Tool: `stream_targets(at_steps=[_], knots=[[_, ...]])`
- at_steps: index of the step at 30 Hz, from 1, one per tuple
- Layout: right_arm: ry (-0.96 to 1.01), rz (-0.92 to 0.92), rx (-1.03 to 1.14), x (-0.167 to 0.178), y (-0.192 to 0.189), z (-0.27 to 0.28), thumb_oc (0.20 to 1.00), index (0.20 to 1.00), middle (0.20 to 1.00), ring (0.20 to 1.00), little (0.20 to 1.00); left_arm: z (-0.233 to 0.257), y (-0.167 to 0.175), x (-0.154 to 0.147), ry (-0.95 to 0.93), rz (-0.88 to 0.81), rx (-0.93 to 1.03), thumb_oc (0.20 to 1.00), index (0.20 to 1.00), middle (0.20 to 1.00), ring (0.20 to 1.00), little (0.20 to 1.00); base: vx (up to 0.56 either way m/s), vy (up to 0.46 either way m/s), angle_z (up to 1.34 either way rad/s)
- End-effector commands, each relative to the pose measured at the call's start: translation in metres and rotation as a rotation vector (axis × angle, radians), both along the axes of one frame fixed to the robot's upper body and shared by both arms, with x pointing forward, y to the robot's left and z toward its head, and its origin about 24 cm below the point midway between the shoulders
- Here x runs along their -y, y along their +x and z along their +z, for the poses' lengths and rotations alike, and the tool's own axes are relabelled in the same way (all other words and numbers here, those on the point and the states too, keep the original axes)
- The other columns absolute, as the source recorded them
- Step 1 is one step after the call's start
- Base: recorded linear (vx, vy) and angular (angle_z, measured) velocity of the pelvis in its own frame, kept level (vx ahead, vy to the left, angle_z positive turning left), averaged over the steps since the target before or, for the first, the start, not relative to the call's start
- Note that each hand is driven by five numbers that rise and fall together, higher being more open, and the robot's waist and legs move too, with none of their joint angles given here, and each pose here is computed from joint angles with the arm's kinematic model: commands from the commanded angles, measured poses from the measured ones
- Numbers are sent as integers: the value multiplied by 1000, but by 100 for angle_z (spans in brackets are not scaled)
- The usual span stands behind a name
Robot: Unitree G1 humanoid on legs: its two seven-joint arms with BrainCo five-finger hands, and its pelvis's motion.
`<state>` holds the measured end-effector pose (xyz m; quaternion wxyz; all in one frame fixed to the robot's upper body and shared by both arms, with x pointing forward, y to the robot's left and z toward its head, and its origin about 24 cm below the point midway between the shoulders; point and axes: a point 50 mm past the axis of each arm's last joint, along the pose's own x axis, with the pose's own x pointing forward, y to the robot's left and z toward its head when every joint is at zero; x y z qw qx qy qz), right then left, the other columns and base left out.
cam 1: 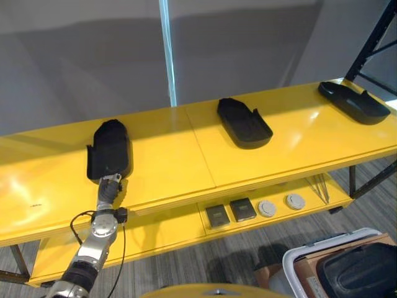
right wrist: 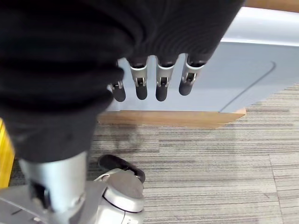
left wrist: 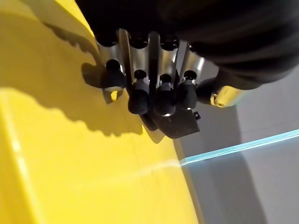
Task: Move parts from the plastic box to the shelf.
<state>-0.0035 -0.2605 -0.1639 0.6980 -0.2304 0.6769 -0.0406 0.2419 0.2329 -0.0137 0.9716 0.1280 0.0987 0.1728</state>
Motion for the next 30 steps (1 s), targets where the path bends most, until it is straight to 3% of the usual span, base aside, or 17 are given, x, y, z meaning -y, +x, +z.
stream_targets(at_steps=[1,5,6,7,9,18,24,30], knots=[[-6,47,-44,4,-1,0,1000,1000,1000,1000,1000,26,21,-14,18,66,133,200,200,200,200,200,0,0,0],[-3,48,-43,3,1,0,1000,1000,1000,1000,1000,38,27,-10,-7,8,179,200,200,200,200,200,0,0,0],[-3,48,-43,3,1,0,1000,1000,1000,1000,1000,39,28,-9,-12,-2,187,266,266,266,266,266,0,0,0],[-3,46,-42,3,1,0,1000,1000,1000,1000,1000,44,28,-8,-20,-23,203,617,617,617,617,617,0,0,0],[-2,40,-40,3,2,0,1000,1000,1000,1000,1000,59,31,-3,-30,-77,257,1000,1000,1000,1000,1000,0,0,0],[0,12,-33,2,2,-1,1000,1000,1000,1000,1000,118,25,14,-64,-324,478,1000,1000,1000,1000,1000,-27,-6,2],[-17,-16,-27,8,6,1,1000,1000,1000,1000,1000,146,7,53,-12,-743,534,1000,1000,1000,1000,1000,-18,-9,2],[-44,-19,2,25,27,7,1000,1000,1000,1000,1000,122,0,57,-102,-751,395,1000,1000,1000,1000,1000,-47,47,-74]])
